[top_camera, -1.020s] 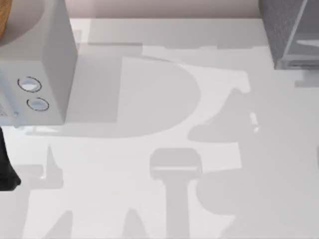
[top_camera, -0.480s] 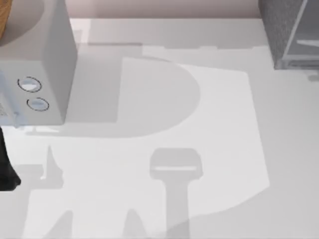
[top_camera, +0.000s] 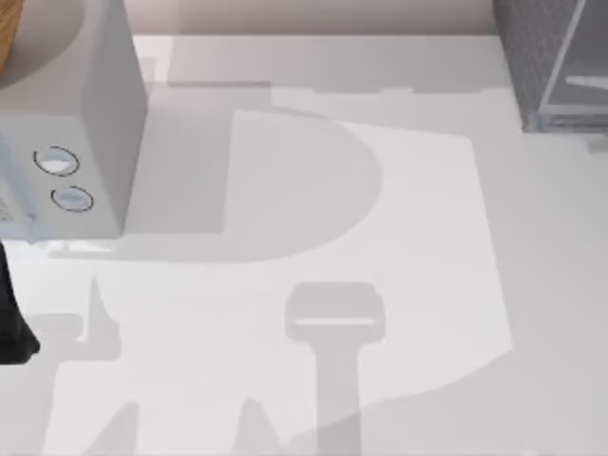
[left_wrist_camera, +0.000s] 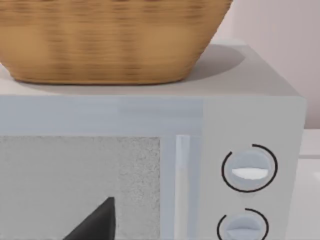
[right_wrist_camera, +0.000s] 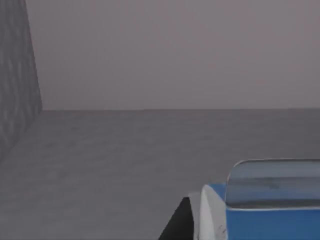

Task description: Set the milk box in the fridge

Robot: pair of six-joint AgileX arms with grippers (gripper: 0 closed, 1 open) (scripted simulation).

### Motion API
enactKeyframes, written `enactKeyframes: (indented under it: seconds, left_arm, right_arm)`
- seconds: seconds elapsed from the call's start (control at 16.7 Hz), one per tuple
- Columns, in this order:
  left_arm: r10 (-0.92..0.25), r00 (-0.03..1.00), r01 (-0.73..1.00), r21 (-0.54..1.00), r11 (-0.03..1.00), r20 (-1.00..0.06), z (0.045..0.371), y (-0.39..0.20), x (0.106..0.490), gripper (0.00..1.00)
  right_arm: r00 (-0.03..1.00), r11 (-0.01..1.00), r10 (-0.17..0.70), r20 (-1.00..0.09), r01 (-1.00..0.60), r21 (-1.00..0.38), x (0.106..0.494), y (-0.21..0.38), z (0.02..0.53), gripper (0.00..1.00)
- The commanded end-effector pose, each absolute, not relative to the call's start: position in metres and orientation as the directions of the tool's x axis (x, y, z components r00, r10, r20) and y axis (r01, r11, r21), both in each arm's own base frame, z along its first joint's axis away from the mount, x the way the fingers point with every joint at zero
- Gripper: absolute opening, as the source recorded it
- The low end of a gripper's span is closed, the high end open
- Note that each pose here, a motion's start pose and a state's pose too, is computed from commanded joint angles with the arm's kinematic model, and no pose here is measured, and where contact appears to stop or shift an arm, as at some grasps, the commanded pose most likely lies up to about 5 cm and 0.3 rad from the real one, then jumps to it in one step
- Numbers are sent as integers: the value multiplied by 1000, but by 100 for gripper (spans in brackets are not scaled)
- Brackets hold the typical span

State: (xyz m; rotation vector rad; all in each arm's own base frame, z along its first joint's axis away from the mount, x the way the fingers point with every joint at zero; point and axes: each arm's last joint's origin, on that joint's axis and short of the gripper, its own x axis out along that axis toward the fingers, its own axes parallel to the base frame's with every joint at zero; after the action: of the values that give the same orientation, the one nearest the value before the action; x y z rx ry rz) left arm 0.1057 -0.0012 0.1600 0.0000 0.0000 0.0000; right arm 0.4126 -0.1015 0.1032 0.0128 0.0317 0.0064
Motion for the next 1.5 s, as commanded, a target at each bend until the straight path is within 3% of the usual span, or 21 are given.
enactKeyframes:
  seconds: [0.18,0.42,0.6,1.02,1.5]
  left_arm:
    - [0,1000,0,0,1000,0,160,-1,106,100]
    - [0,1000,0,0,1000,0,160,-1,106,100]
    - [0,1000,0,0,1000,0,160,-1,106,100]
    - [0,1000,0,0,1000,0,160,-1,106,100]
    - [0,1000,0,0,1000,0,160,-1,106,100]
  right_arm:
    - [999,1000,16,-51,-15,19,438,-101,99,0]
    - [999,1000,13,37,-13,1,484,-106,129,0]
    - [999,1000,7,37,-7,1,511,-107,137,0]
    - [1000,1000,6,-8,-6,6,524,-103,129,0]
    - [1000,1000,6,-8,-6,6,524,-103,129,60]
